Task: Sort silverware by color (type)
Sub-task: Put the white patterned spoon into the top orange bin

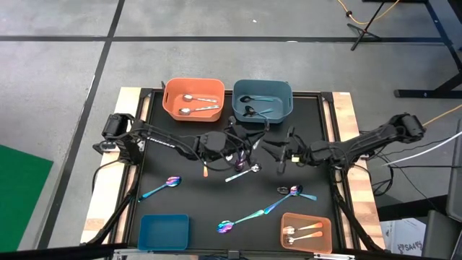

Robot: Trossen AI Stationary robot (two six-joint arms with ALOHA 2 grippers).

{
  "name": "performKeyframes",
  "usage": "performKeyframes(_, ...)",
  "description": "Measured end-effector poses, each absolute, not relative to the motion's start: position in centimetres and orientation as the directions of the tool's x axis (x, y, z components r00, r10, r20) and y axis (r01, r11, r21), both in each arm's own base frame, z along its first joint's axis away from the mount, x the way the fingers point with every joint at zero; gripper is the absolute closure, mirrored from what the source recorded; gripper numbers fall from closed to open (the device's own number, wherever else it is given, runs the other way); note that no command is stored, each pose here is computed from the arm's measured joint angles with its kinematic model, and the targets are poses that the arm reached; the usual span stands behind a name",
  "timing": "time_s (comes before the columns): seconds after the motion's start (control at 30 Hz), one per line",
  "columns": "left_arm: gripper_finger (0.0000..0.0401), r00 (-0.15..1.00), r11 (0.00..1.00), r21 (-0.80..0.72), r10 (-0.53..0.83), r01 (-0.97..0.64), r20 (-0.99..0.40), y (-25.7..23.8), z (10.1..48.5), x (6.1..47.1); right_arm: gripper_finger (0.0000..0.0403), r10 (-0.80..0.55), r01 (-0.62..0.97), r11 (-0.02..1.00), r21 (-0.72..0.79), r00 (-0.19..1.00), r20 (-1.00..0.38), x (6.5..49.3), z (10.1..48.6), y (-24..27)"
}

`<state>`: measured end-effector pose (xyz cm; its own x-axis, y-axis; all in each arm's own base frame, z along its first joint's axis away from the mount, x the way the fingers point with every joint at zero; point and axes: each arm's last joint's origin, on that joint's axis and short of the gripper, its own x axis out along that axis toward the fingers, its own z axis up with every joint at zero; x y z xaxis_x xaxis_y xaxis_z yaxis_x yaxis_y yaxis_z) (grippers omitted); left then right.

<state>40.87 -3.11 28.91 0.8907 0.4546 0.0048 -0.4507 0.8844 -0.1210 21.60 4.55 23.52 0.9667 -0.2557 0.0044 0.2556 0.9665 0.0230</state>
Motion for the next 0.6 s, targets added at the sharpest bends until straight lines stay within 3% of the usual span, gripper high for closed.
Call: performKeyframes(0.6, 0.0392, 0.852, 0.846, -0.15, 0.522, -0.511, 0.041, -2.9, 29.3, 40.7, 0.0304, -0.35, 0.342, 0.935, 0.09, 0.932, 0.095, 23.2, 23.0, 4.7)
